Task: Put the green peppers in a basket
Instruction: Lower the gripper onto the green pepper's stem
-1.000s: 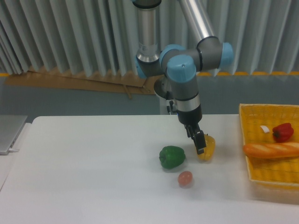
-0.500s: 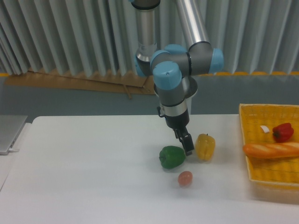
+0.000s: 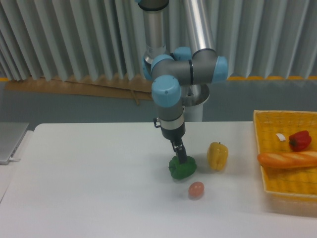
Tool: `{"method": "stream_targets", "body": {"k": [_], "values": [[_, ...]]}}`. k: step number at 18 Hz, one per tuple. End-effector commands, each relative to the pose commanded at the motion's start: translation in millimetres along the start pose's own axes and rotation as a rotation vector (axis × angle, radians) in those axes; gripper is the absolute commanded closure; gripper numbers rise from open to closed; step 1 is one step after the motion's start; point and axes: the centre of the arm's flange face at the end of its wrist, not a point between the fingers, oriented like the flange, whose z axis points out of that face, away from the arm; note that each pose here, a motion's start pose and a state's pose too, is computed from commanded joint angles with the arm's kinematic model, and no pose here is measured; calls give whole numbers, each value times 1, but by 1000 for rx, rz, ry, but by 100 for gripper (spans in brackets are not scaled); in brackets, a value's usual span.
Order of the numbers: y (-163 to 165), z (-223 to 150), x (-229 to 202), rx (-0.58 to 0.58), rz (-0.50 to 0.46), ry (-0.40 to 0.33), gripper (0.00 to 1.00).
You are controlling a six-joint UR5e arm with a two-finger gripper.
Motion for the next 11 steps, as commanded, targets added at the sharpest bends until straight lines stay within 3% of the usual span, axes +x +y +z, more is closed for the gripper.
{"method": "stream_targets", "body": {"k": [6,11], "values": [[29,-5,-13,18,18,-29,0],[30,-3,-16,-1,37,-51,0]]}}
